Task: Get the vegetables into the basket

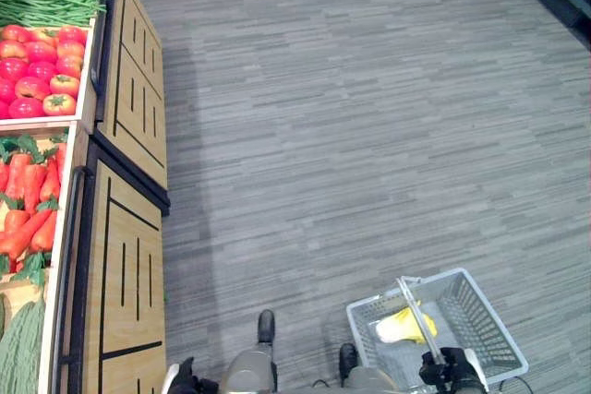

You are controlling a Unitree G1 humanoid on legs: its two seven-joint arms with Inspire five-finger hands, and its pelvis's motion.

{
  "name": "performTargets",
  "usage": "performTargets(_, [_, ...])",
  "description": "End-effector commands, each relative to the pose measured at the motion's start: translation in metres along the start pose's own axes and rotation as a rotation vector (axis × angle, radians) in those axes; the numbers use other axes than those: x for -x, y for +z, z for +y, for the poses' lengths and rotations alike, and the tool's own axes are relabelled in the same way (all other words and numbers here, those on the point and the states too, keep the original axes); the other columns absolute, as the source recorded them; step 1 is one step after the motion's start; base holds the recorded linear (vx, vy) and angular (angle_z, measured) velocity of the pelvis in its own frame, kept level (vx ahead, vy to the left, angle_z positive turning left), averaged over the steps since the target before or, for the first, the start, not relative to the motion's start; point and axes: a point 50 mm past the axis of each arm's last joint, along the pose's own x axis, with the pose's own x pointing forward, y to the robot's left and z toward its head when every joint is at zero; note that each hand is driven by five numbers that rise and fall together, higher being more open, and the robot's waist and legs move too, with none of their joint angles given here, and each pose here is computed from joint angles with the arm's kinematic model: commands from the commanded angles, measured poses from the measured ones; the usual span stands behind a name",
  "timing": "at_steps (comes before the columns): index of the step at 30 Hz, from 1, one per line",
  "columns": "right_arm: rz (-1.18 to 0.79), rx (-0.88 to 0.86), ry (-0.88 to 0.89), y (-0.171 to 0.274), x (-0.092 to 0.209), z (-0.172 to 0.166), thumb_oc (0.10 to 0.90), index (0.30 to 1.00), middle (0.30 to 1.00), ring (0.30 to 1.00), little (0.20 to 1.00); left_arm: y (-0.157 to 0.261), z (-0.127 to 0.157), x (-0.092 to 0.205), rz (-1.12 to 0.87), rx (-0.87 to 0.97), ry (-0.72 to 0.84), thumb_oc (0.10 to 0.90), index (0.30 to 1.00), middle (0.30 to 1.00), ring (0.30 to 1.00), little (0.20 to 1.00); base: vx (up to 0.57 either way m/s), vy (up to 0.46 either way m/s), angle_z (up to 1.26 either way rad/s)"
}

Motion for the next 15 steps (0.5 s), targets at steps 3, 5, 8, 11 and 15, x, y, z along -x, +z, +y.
performTargets(3, [-0.102, -0.023, -0.073, 0.027, -0.009, -0.026, 0.4, 0.3, 0.3, 0.3, 0.3, 0.004, -0.002, 0.0, -0.039, -0.054, 0.003, 0.9, 1.0, 1.0, 1.0, 1.0, 0.12, 0.249, -0.14])
performTargets(5, [-0.145, -0.026, -0.057, 0.041, -0.009, -0.021, 0.4, 0.3, 0.3, 0.3, 0.3, 0.011, 0.003, -0.002, -0.059, -0.079, 0.009, 0.9, 1.0, 1.0, 1.0, 1.0, 0.05, 0.193, -0.11])
performTargets(8, [-0.152, -0.025, -0.044, 0.043, -0.009, -0.018, 0.4, 0.3, 0.3, 0.3, 0.3, 0.015, 0.005, -0.003, -0.074, -0.102, 0.009, 0.9, 1.0, 1.0, 1.0, 1.0, 0.08, 0.125, -0.11])
performTargets(11, [-0.158, -0.022, -0.035, 0.045, -0.009, -0.016, 0.4, 0.3, 0.3, 0.3, 0.3, 0.018, 0.007, -0.005, -0.068, -0.109, 0.016, 0.9, 1.0, 1.0, 1.0, 1.0, 0.15, 0.07, 0.17])
performTargets(15, [-0.144, -0.026, -0.042, 0.045, -0.01, -0.018, 0.4, 0.3, 0.3, 0.3, 0.3, 0.019, 0.002, -0.005, -0.065, -0.149, 0.001, 0.9, 1.0, 1.0, 1.0, 1.0, 0.22, -0.058, 0.3])
